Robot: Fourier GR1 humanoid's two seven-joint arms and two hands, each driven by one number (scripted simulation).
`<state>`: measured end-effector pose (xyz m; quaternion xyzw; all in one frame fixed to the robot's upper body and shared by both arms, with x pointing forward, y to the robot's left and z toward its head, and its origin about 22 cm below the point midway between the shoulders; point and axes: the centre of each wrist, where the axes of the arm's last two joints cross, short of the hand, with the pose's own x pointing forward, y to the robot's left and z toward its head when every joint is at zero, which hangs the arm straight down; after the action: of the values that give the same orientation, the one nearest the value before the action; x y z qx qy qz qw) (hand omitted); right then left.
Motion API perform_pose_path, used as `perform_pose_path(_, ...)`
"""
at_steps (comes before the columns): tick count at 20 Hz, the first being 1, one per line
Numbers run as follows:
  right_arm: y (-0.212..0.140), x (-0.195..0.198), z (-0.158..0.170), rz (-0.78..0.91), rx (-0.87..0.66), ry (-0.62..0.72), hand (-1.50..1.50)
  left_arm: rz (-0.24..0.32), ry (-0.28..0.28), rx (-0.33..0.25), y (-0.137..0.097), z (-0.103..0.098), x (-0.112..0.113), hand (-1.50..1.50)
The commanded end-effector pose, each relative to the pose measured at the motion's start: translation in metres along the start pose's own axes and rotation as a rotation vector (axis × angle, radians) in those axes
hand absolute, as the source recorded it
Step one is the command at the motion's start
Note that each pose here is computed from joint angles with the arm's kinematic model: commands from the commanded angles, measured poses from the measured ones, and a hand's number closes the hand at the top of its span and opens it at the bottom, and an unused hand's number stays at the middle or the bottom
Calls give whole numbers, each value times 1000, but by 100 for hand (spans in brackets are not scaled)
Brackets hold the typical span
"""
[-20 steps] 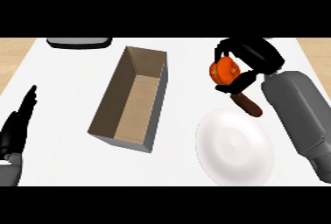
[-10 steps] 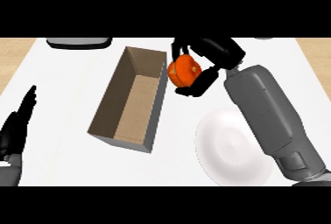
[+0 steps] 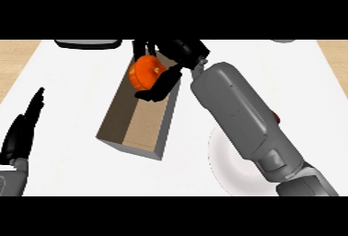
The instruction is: Pick the squash from the plate and place it in the cardboard box
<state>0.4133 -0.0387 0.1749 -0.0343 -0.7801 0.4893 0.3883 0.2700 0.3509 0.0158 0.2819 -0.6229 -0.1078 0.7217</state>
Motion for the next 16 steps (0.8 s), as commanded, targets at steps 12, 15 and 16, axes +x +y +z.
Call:
perform_pose_path(12, 47, 6, -26, 52, -22, 193, 150, 9, -51, -65, -19, -22, 37, 0)
perform_pose_path(15, 60, -13, -13, -63, 46, 296, -150, 7, -65, -67, -17, -16, 25, 0)
perform_pose_path(16, 64, -19, -9, -59, 57, 310, -150, -1, -85, -54, -21, -31, 44, 0)
